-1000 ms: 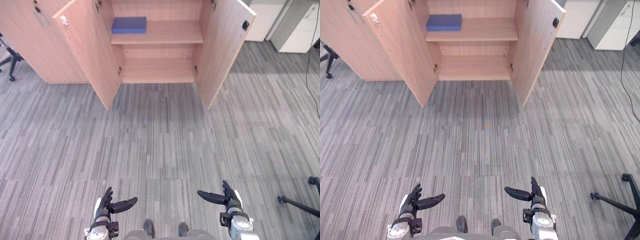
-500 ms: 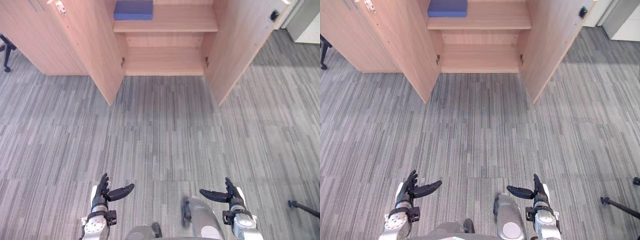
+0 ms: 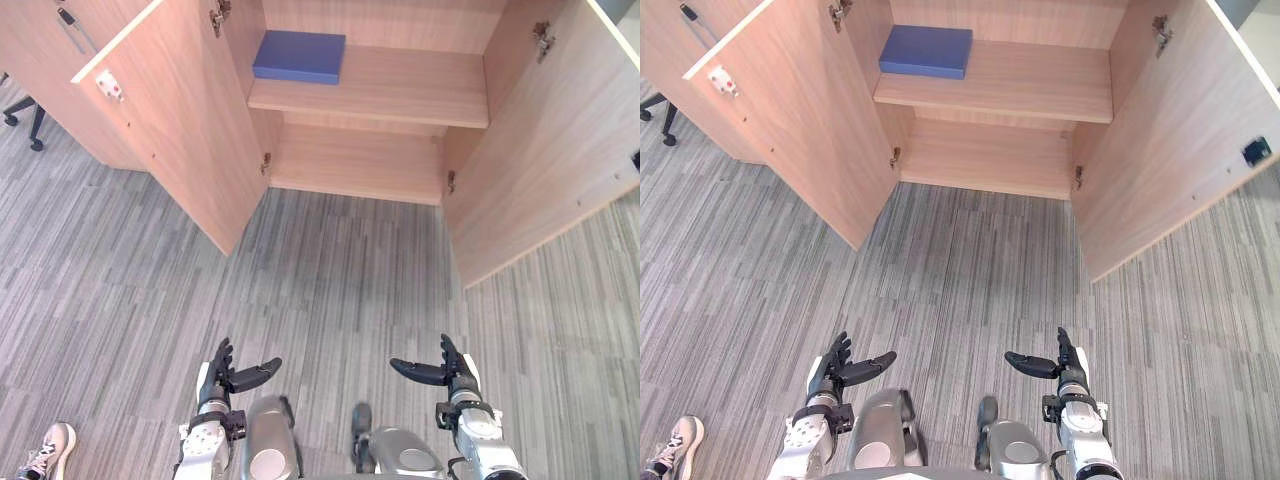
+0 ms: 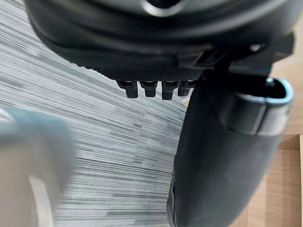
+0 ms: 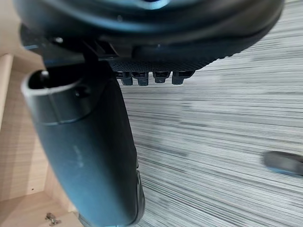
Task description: Walk over to the cabinet, pick up the folder, carry it to the office cabinet, place the folder inside the office cabinet, then close the office cabinet door
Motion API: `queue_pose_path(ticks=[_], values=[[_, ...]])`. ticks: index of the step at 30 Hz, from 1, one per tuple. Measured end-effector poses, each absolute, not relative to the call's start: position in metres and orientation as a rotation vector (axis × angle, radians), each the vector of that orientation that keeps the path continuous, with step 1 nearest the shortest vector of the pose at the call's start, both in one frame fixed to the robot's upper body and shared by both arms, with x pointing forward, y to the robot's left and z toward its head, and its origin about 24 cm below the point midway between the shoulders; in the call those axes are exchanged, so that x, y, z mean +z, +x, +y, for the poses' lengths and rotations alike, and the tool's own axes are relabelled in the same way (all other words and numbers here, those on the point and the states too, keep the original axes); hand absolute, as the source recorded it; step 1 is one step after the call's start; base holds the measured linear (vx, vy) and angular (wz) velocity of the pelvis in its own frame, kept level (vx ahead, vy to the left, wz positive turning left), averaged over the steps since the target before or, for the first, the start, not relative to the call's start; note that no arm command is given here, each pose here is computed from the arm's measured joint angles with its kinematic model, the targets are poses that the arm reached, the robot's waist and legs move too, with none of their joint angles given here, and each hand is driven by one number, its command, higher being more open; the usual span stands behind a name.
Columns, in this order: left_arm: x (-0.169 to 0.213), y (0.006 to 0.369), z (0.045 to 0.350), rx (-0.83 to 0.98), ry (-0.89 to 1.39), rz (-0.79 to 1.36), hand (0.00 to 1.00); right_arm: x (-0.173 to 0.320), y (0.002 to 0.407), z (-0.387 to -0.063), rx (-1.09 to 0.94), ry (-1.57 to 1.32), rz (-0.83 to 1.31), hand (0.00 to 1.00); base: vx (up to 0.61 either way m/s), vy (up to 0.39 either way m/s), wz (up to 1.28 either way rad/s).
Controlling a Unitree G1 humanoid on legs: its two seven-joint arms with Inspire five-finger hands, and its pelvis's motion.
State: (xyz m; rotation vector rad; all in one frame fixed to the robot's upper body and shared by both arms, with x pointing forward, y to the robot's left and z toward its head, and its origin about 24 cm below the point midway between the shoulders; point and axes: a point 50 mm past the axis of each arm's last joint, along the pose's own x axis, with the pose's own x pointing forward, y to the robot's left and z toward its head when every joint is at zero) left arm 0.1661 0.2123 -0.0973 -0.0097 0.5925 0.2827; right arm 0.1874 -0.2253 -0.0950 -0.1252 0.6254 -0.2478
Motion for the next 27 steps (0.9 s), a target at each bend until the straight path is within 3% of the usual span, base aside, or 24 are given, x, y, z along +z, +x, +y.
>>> queue_pose_path(ticks=[6, 12, 19, 27], values=[[-0.102, 0.161, 0.217, 0.309, -0.001, 0.627, 1.0, -0.107, 0.178, -0.227, -0.284, -0.119, 0.7, 1.0, 0.62, 0.216, -0.44], [-0.101, 0.16, 0.224, 0.299, 0.037, 0.632, 1.0, -0.123, 0.161, -0.207, -0.224, -0.096, 0.787, 1.0, 0.58, 0.149, -0.11], [-0.102, 0.159, 0.228, 0.301, 0.052, 0.643, 1.0, -0.13, 0.145, -0.206, -0.216, -0.102, 0.835, 1.0, 0.5, -0.152, 0.2], [-0.116, 0.153, 0.189, 0.253, -0.047, 0.695, 1.0, -0.126, 0.145, -0.222, -0.286, -0.101, 0.82, 1.0, 0.42, -0.203, 0.12]])
